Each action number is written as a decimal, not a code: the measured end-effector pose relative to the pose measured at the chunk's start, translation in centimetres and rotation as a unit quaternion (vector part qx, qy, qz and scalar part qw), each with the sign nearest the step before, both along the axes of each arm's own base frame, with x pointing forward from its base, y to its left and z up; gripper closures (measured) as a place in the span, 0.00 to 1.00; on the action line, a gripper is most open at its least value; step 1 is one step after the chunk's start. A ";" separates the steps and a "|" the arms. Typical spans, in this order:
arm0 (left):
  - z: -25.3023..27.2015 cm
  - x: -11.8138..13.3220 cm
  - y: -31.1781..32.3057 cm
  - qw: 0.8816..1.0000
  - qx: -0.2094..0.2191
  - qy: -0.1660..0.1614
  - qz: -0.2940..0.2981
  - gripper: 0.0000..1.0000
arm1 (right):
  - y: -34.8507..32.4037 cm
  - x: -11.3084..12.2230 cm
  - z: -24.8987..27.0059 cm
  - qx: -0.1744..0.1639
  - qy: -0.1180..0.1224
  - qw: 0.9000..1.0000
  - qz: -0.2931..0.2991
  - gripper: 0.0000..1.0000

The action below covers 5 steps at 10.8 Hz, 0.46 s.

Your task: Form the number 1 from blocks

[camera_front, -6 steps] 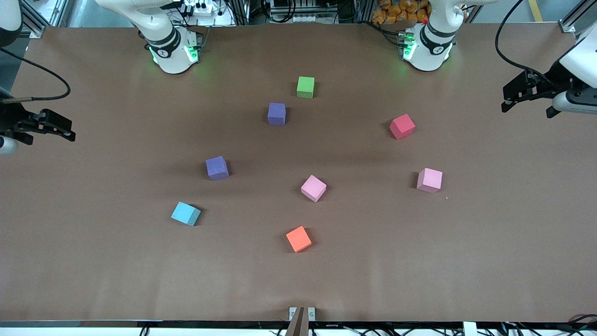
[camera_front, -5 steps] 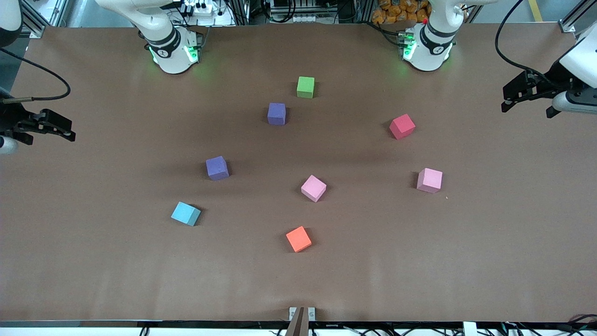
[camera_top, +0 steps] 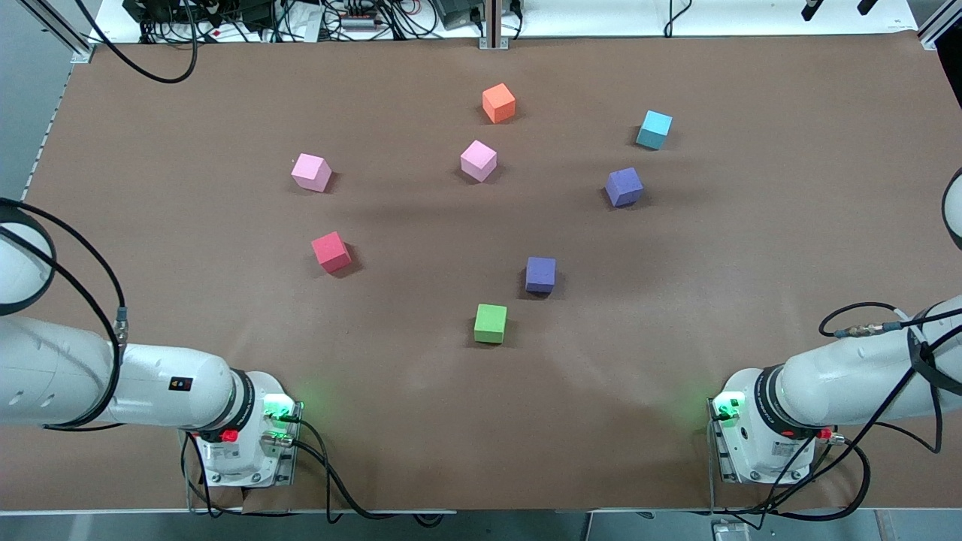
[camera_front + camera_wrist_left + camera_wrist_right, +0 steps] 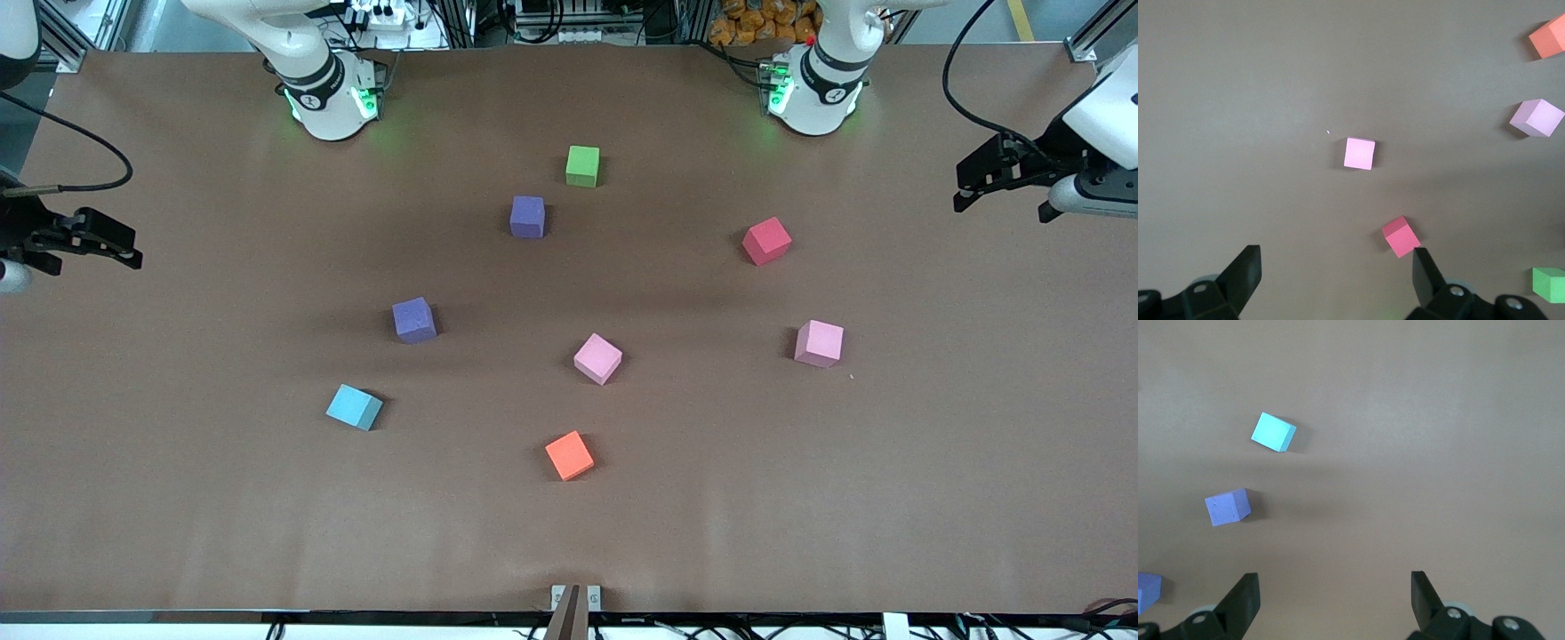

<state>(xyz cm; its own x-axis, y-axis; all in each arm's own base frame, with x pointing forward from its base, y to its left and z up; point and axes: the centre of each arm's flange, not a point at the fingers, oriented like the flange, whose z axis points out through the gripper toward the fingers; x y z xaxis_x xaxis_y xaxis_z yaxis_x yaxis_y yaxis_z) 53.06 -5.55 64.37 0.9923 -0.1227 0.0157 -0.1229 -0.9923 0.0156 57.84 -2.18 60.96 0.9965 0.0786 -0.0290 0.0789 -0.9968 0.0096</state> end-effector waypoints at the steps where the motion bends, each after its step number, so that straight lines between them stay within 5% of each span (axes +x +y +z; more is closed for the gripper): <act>1: -0.7 0.1 -1.2 1.000 0.001 0.007 0.011 0.00 | 0.1 0.0 -0.1 0.000 0.001 1.000 0.001 0.00; 5: -4.2 0.0 -10.2 0.999 0.009 0.040 -0.004 0.00 | 0.8 0.2 -0.7 0.005 0.008 1.000 -0.011 0.00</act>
